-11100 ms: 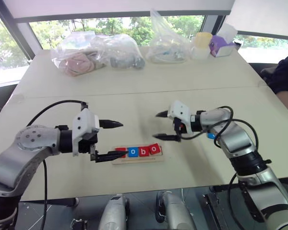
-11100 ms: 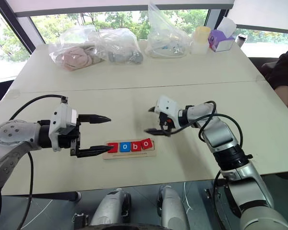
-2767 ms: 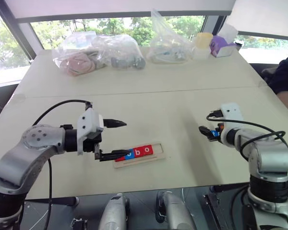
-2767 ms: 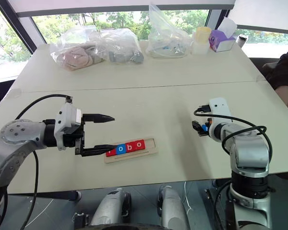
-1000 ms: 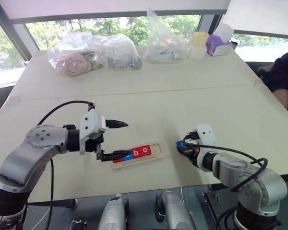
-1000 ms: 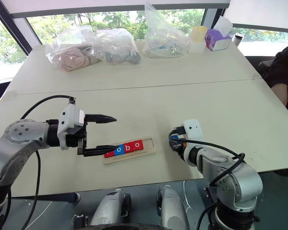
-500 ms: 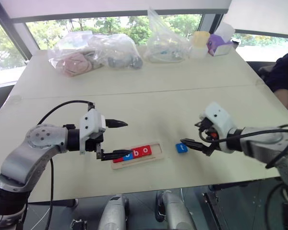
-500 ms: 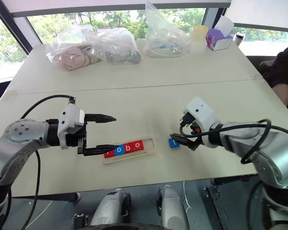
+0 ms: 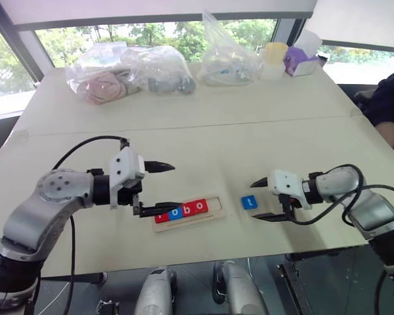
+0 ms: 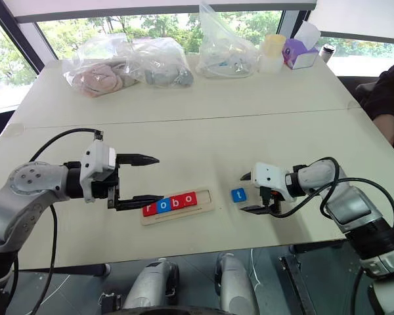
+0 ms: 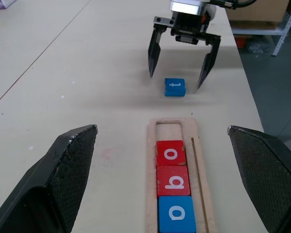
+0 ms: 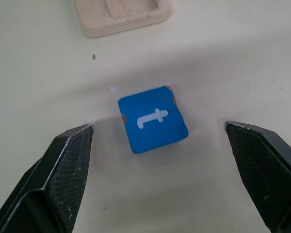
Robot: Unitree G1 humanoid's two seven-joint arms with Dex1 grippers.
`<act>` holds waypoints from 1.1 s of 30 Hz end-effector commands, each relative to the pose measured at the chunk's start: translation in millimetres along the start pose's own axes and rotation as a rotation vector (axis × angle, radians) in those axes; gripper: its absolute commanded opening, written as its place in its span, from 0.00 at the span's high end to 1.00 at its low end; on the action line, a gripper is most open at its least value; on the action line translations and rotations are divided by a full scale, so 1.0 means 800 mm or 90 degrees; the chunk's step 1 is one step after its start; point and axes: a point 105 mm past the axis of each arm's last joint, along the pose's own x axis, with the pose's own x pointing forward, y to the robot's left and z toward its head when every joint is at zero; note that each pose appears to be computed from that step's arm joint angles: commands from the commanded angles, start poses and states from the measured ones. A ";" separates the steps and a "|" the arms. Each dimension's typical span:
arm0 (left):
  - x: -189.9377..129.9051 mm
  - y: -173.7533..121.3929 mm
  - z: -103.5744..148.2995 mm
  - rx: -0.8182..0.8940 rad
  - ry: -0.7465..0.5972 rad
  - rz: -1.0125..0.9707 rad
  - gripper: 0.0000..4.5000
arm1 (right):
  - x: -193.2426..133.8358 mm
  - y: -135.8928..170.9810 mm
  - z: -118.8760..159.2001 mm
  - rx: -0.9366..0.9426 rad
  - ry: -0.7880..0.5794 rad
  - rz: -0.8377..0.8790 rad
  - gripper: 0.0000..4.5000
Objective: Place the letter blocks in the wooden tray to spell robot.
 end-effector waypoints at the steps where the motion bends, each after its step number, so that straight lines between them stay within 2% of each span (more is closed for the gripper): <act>1: -0.006 -0.001 0.011 0.028 -0.002 0.008 0.00 | 0.000 -0.001 0.000 -0.013 -0.002 0.017 0.02; 10: -0.007 -0.004 0.010 0.025 0.004 0.003 0.00 | 0.006 -0.001 0.004 -0.017 -0.016 0.037 0.02; 13: -0.006 -0.004 0.010 0.023 0.003 0.002 0.00 | 0.011 -0.003 0.008 -0.022 -0.025 0.037 0.19; 17: -0.006 -0.004 0.010 0.022 0.003 0.003 0.00 | 0.012 -0.005 0.010 -0.025 -0.028 0.035 0.67; 18: -0.006 -0.004 0.010 0.022 0.003 0.003 0.00 | 0.012 -0.006 0.012 -0.026 -0.029 0.035 0.74; 20: -0.006 -0.004 0.010 0.022 0.003 0.002 0.00 | 0.011 -0.007 0.016 -0.033 -0.026 0.033 0.74; 24: -0.005 -0.003 0.011 0.023 0.001 0.004 0.00 | 0.012 -0.004 0.064 -0.064 -0.072 0.058 0.74; 27: -0.004 -0.003 0.011 0.024 0.000 0.004 0.00 | 0.021 0.003 0.086 -0.080 -0.090 0.080 0.74; 33: -0.005 -0.003 0.012 0.025 -0.001 0.010 0.00 | 0.050 0.014 0.095 -0.113 -0.084 0.109 0.74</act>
